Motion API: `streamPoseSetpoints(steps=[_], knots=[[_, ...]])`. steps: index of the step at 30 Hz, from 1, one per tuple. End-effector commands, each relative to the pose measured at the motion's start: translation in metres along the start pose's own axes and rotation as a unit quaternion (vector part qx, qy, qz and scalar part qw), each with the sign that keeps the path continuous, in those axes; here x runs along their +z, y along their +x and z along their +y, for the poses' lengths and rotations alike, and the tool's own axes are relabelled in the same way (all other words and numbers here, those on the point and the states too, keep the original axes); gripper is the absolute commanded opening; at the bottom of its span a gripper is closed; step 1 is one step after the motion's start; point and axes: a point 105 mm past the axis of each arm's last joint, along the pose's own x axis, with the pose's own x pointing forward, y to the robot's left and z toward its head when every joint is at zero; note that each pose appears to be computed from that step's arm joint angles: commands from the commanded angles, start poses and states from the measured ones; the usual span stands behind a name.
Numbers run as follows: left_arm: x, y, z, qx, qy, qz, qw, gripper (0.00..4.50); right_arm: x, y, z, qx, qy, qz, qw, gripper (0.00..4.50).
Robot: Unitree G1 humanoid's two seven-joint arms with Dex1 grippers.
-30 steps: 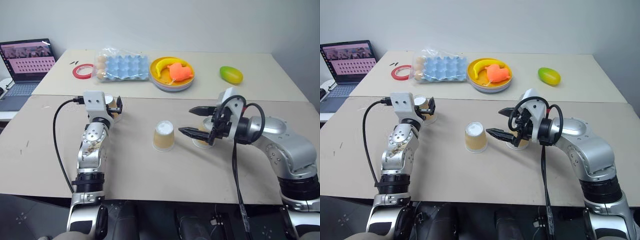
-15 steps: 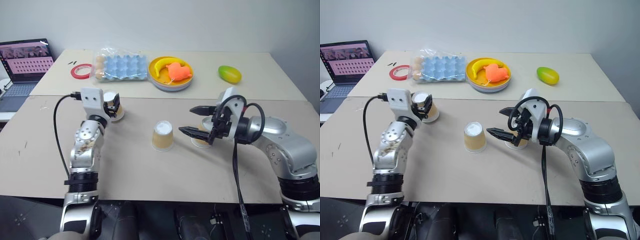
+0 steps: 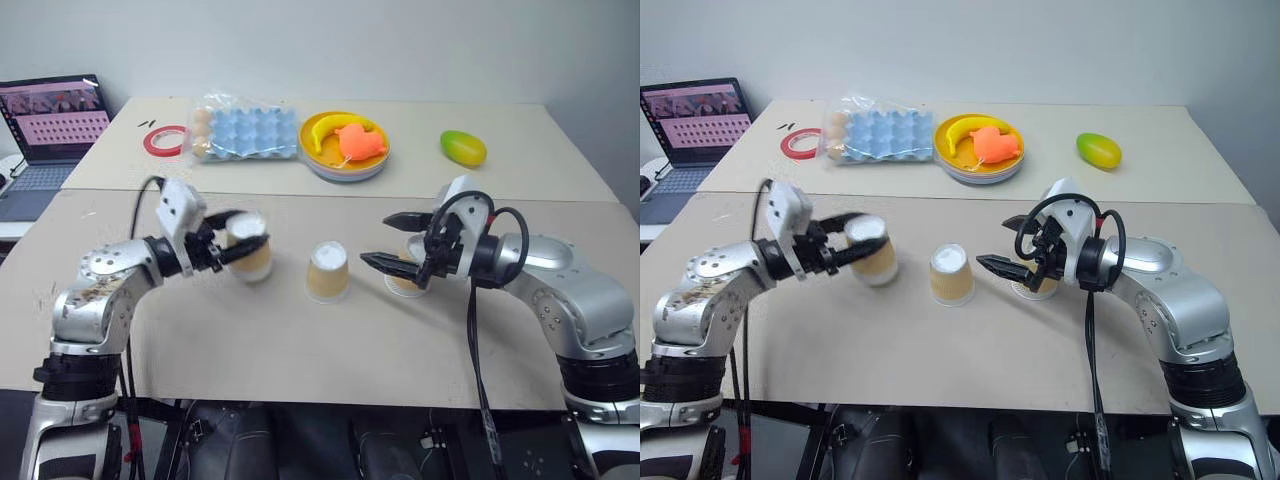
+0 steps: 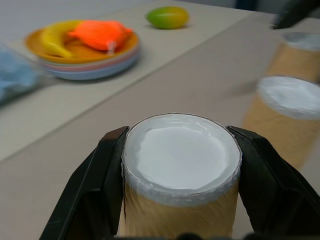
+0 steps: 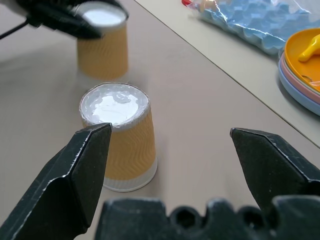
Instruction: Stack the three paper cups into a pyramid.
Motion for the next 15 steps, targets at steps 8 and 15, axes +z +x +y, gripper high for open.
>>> streamPoseSetpoints(steps=[8,15], knots=[[-0.009,0.021,-0.017,-0.081,0.014,0.006,0.997,2.69,0.010,-0.013,-0.005,-0.031,-0.022,-0.003,0.999,4.50],[-0.012,0.034,-0.011,-0.075,0.028,0.003,0.997,2.69,0.010,-0.017,-0.004,-0.038,-0.020,-0.003,0.999,4.50]])
